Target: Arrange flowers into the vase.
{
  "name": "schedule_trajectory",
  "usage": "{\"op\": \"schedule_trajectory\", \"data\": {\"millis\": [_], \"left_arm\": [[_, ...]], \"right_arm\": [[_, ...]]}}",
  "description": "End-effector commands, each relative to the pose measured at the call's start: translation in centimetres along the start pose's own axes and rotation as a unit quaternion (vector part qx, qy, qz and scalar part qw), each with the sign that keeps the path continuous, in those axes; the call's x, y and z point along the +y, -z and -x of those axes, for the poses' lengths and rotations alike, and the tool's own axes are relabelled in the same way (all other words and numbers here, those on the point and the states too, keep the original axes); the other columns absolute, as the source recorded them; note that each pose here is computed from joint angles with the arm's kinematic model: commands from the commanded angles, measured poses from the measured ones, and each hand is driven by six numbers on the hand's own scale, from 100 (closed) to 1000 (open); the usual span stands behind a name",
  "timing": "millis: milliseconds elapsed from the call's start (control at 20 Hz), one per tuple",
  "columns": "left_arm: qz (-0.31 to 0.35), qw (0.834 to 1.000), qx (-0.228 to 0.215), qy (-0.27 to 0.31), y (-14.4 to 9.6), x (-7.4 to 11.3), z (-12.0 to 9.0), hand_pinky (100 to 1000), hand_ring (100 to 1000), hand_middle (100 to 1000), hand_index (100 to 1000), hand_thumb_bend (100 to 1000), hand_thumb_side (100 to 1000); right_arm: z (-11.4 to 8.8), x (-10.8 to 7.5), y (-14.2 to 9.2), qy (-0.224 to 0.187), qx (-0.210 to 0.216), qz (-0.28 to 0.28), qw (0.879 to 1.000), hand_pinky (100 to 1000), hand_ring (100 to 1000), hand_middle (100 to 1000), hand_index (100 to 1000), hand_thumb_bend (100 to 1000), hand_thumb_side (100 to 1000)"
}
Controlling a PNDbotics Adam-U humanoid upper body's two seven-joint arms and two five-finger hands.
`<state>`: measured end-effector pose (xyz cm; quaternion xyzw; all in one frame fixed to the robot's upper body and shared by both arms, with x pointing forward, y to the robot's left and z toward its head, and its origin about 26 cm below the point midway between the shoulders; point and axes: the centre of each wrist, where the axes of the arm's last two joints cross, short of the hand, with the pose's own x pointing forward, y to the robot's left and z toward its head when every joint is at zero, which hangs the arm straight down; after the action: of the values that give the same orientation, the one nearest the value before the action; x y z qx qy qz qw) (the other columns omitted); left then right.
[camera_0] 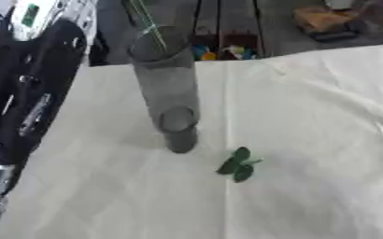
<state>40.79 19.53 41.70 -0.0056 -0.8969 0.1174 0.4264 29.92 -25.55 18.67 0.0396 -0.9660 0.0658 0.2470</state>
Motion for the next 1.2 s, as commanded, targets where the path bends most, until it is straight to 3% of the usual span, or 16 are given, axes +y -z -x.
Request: {"op": "schedule_trajectory", "data": {"millis": [50, 1200], "left_arm": [[0.005, 1.000, -0.016, 0.000, 0.0, -0.1, -0.9, 100, 100, 100, 100, 100, 841], [0.006, 1.000, -0.014, 0.026, -0.1, 0.3, 0.6, 100, 100, 100, 100, 100, 841]], "right_arm": [[-0.5, 0.1, 0.6, 0.000, -0.015, -0.003, 1.000, 753, 715, 608, 753, 100, 1000], [-0.5, 0.3, 0.9, 0.000, -0.020, -0.006, 1.000, 758, 718, 607, 755, 100, 1000]]}}
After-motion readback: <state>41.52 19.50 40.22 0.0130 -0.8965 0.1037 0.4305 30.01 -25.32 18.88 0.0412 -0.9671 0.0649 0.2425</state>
